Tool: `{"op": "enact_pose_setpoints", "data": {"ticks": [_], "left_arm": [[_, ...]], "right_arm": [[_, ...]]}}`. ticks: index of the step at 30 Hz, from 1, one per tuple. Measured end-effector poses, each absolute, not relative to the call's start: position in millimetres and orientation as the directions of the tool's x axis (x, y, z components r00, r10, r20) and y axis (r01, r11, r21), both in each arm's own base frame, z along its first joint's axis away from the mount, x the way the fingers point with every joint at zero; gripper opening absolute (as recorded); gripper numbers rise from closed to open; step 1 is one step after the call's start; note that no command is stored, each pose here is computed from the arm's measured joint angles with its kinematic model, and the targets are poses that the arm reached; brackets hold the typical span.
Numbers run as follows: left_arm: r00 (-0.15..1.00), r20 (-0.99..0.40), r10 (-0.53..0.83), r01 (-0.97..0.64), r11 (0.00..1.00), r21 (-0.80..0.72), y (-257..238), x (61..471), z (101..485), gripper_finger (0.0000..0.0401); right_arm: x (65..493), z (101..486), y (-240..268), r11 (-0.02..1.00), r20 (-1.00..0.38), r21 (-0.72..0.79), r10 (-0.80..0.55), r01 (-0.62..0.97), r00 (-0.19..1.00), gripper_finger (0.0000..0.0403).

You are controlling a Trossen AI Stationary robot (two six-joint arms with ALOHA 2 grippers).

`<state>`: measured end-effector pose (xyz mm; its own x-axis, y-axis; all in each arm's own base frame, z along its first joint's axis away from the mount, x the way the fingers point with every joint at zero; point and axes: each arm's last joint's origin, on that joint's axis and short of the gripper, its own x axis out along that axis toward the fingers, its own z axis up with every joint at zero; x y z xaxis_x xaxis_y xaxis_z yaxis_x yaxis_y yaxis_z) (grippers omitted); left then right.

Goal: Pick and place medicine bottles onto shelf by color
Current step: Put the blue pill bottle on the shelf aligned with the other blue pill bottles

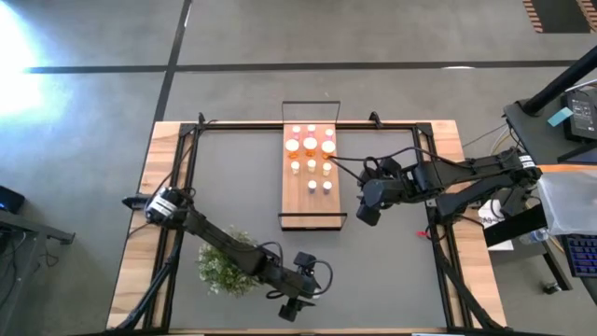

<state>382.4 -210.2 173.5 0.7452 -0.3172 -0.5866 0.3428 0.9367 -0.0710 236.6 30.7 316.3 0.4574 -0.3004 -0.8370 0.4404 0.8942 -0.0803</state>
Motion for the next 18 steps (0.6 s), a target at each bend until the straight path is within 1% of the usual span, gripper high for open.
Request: {"op": "enact_pose_setpoints", "data": {"ticks": [4,13,15,18], "left_arm": [[0.726,-0.613,-0.313,0.345,0.936,-0.069,-210.7,383.3,162.7,0.0219],[0.729,-0.609,-0.313,0.343,0.937,-0.071,-209.8,383.7,164.5,0.0218],[0.731,-0.605,-0.314,0.344,0.936,-0.071,-209.8,383.9,164.8,0.0211],[0.731,-0.606,-0.314,0.343,0.937,-0.071,-209.6,384.0,164.7,0.0189]], "right_arm": [[236.8,316.3,30.7,0.894,-0.836,-0.079,-0.300,0.441,0.459,0.0217],[237.0,316.4,30.7,0.894,-0.835,-0.078,-0.300,0.441,0.461,0.0217],[237.0,316.5,30.8,0.894,-0.835,-0.078,-0.300,0.441,0.461,0.0217],[237.0,316.5,30.8,0.894,-0.835,-0.078,-0.300,0.441,0.461,0.0216]]}}
